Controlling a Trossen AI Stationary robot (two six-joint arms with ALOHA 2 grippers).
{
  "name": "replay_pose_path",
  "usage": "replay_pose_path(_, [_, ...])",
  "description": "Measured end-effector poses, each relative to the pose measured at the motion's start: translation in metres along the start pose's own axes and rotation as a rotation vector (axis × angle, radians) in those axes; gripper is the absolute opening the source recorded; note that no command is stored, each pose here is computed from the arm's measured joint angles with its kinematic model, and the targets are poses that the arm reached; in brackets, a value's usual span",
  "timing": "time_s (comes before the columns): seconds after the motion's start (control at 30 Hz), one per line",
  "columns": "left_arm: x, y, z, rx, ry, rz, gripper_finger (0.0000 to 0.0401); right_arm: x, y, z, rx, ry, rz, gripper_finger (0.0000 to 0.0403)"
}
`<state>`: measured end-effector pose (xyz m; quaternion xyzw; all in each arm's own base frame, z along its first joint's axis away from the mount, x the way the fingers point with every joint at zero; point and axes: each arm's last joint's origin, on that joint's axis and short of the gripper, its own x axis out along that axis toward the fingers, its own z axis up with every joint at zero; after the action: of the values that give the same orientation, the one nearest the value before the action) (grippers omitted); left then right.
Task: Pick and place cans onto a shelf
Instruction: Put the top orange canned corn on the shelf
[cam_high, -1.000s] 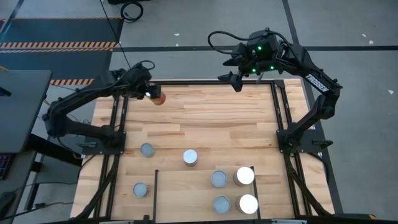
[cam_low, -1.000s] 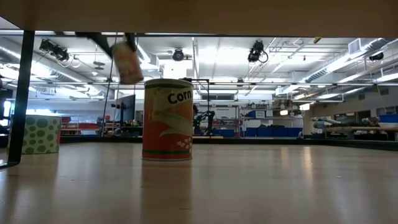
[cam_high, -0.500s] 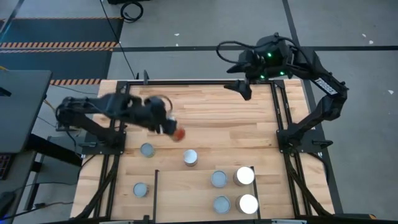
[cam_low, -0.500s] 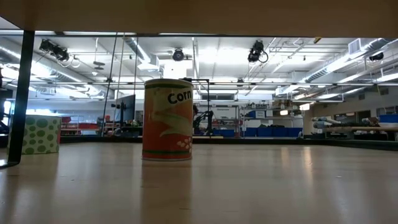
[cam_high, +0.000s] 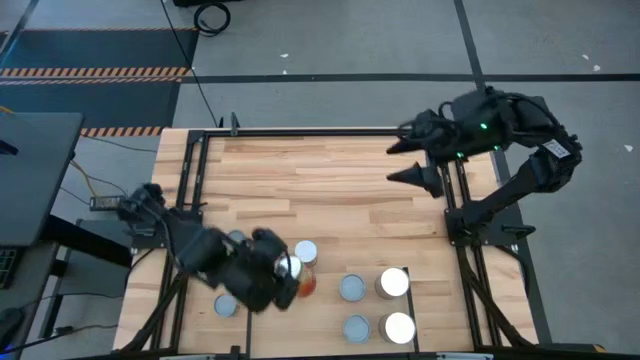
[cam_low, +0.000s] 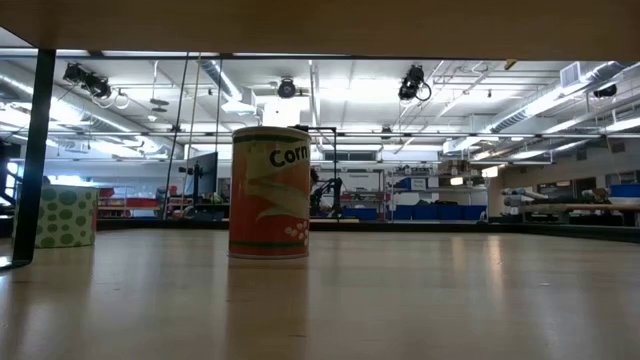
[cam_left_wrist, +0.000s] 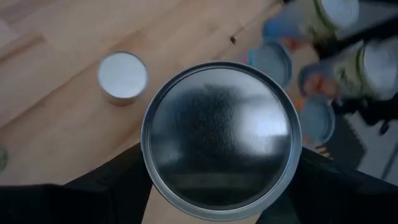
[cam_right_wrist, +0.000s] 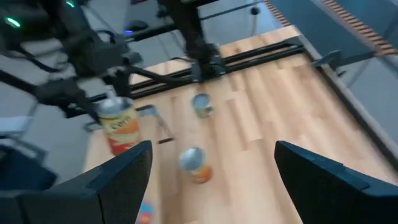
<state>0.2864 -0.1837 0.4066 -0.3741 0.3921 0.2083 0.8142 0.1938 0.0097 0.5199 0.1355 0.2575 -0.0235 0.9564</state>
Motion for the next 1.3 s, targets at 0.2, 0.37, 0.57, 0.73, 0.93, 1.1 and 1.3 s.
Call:
replay_pose_path(0.2, [0.017,-0.018,-0.024,0.141,-0.006,-0.011,0.0306,-0.004,0.02,-0.007,0.036,0.015,0.067,0.0346])
replay_pose_path(0.37, [0.031,-0.022,-0.025,0.145,-0.005,0.004,0.0306,-0.007,0.034,-0.013,0.036,0.017,0.078,0.0346])
replay_pose_path(0.57, [0.04,-0.039,-0.029,0.221,-0.078,-0.102,0.0307,-0.012,0.051,-0.022,-0.016,0.005,0.045,0.0346])
replay_pose_path(0.73, [0.043,-0.029,-0.033,0.421,-0.026,-0.001,0.0307,-0.01,0.061,-0.028,-0.031,0.015,0.036,0.0346])
replay_pose_path(0.93, [0.034,-0.019,-0.023,0.88,0.086,-0.014,0.0307,-0.002,0.07,-0.031,-0.027,0.047,0.047,0.0346])
replay_pose_path(1.1, [0.041,-0.019,-0.006,1.16,0.163,-0.136,0.0307,0.001,0.073,-0.033,0.008,0.06,0.038,0.0346])
replay_pose_path(1.3, [0.048,-0.014,0.014,1.37,0.183,-0.186,0.0307,0.002,0.077,-0.035,0.053,0.066,0.038,0.0346])
